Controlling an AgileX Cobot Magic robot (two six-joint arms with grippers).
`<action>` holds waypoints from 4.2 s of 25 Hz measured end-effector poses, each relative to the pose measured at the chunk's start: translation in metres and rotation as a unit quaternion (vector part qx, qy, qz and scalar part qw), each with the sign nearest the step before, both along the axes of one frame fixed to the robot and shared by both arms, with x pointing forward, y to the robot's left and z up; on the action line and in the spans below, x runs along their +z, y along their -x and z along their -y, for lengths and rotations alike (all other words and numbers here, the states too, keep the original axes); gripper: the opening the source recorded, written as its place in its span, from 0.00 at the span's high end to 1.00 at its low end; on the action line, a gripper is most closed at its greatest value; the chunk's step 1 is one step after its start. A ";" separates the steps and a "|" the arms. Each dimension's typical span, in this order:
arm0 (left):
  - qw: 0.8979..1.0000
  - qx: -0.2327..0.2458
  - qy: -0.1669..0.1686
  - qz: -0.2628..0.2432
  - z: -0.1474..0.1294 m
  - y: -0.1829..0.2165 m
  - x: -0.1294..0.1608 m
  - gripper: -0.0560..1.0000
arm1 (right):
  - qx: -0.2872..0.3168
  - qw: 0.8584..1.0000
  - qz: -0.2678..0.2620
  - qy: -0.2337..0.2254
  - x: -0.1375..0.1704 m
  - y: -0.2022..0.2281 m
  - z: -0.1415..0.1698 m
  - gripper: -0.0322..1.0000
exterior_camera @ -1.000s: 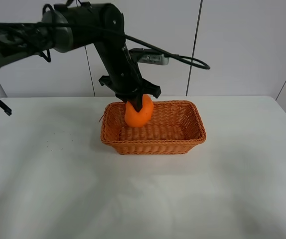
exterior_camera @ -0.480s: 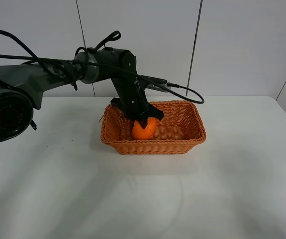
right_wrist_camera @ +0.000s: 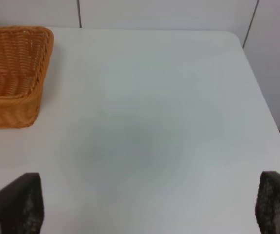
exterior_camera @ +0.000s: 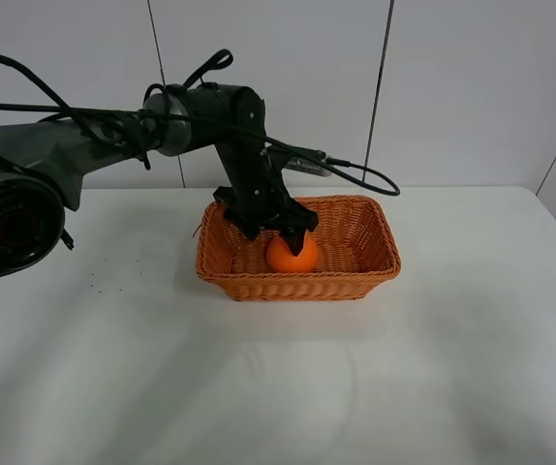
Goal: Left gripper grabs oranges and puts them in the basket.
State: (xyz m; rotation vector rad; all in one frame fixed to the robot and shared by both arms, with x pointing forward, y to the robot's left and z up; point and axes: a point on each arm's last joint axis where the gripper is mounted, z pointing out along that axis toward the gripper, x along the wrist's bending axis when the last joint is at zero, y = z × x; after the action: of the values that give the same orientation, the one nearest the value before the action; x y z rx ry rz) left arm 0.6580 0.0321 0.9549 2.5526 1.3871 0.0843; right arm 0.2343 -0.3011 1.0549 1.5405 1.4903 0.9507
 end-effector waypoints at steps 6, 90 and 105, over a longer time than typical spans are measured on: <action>0.999 -0.014 0.011 0.033 0.000 -0.001 0.064 0.13 | 0.000 1.000 0.000 0.000 0.000 0.000 0.000 0.30; 0.910 0.289 0.038 0.294 -0.274 0.409 0.086 0.14 | 0.000 1.000 0.000 0.000 0.000 0.000 0.000 0.30; 0.885 0.285 0.062 0.361 -0.274 0.430 0.086 0.14 | 0.000 1.000 0.000 0.000 0.000 0.000 0.000 0.30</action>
State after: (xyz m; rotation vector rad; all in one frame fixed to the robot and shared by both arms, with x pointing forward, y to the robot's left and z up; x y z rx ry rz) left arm 0.2285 0.3060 1.0414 1.6275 1.6498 0.9066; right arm 0.2343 -0.3011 1.0549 1.5405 1.4903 0.9507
